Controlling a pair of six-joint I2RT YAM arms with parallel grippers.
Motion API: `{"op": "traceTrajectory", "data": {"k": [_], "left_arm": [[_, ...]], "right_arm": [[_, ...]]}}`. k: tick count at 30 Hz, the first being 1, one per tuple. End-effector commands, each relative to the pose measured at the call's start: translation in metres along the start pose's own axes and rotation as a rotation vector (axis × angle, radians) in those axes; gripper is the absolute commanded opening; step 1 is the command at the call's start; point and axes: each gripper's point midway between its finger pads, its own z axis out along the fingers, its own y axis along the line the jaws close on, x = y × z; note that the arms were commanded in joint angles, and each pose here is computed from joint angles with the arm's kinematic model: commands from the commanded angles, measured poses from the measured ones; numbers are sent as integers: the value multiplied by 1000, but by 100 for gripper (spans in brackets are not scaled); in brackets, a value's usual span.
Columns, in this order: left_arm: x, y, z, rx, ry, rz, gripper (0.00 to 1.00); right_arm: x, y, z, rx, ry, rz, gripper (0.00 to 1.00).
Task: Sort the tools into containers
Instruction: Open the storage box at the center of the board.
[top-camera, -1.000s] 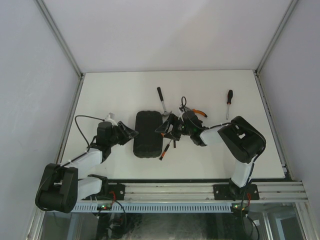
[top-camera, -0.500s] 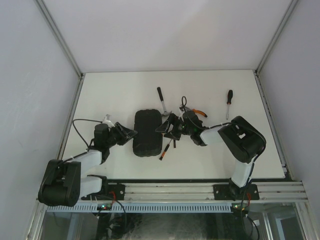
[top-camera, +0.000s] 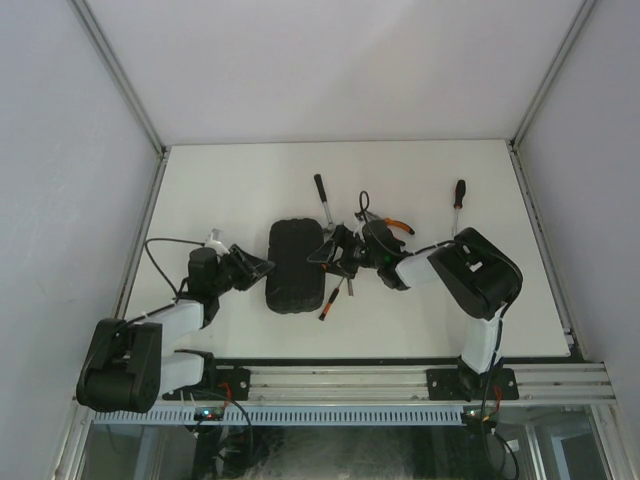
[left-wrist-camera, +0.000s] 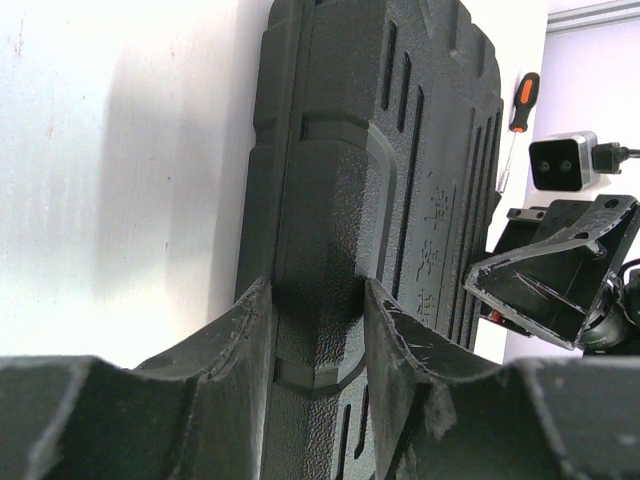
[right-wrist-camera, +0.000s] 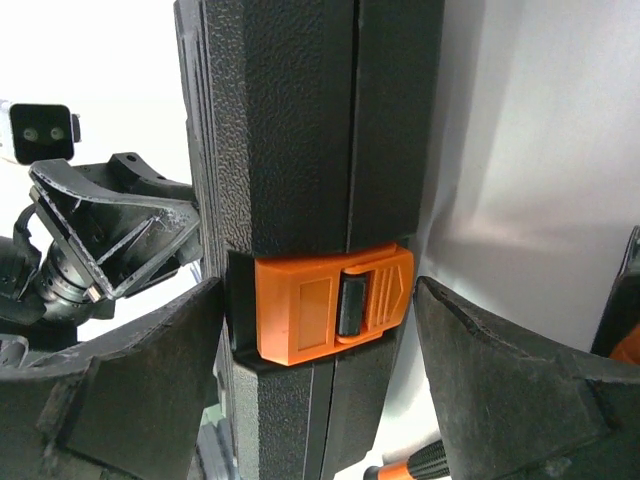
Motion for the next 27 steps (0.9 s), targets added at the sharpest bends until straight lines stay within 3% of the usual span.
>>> {"op": "traceTrajectory", "data": {"k": [1,12,22,27], "left_arm": [[35,59,-9,-212,92,-60,0],[39,55,-7,-174,123,-50,3],[39,45,-8,-131,126,-38,23],[35,37,-10,-104,113,-31,43]], "right_arm": [[-11,23,8,-82,-12,-32,76],[-2,47,12,-194,43,-47,75],[-4,75,4,-203,15,-122,62],[-11,77,-5,-136,-35,-188,54]]}}
